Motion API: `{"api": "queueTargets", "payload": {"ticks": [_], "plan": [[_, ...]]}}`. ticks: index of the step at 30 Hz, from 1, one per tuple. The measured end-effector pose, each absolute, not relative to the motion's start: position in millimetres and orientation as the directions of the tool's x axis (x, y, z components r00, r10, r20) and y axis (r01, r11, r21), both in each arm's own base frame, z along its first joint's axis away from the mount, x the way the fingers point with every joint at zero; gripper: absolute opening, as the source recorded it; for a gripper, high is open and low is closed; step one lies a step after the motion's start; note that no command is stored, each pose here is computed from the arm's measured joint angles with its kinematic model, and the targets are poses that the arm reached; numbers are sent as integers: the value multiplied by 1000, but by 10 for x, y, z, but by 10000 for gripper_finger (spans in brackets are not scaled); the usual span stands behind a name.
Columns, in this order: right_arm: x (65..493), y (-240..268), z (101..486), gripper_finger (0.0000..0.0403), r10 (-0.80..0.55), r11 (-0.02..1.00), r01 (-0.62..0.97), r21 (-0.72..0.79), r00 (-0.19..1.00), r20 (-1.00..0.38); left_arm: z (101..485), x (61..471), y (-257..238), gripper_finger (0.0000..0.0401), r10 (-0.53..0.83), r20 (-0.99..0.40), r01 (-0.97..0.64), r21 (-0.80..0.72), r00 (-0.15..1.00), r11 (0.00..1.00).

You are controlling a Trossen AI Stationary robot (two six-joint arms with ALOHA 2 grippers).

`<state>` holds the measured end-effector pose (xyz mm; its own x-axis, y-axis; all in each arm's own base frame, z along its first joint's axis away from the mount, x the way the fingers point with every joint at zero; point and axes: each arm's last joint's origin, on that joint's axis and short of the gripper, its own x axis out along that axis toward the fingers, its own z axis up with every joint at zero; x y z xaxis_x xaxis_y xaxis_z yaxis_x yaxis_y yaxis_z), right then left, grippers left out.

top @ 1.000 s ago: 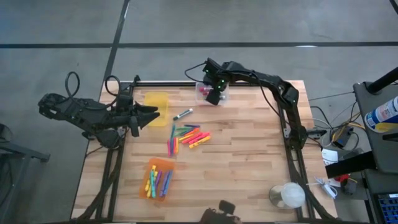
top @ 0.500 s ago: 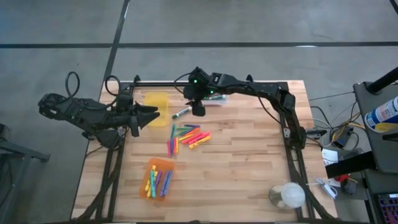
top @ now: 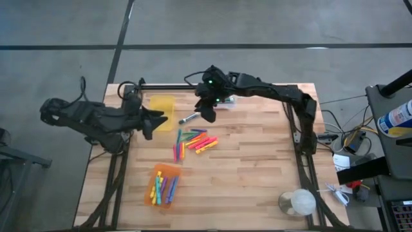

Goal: Pick & Place Markers
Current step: Put the dark green marker into the transparent bin

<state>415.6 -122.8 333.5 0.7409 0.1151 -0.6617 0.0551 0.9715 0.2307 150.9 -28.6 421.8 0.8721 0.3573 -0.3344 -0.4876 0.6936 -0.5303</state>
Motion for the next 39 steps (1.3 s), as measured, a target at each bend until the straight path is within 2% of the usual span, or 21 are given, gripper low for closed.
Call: {"api": "queueTargets", "payload": {"ticks": [8, 14, 19, 25, 32, 39], "plan": [[3788, -885, 3922, 73, 134, 951, 55, 304, 813, -566, 4043, 1792, 32, 181, 318, -496, -545, -424, 808, 723], [3622, -658, 4179, 101, 125, 935, 71, 346, 850, -511, 3814, 2115, 418, 181, 263, -626, -569, -355, 734, 742], [3547, -478, 4316, 132, 156, 938, 17, 347, 871, -466, 3518, 2384, 826, 181, 199, -730, -604, -345, 654, 719], [3422, -313, 4588, 152, 186, 945, -77, 318, 926, -330, 3084, 2656, 1216, 181, 175, -833, -656, -265, 525, 706], [3321, -255, 4728, 156, 196, 946, -112, 303, 945, -263, 2543, 2938, 1407, 181, 136, -920, -671, -161, 367, 724], [3325, -257, 4724, 154, 193, 943, -104, 316, 945, -265, 2225, 3077, 1490, 181, 115, -949, -664, -116, 294, 739]]}}
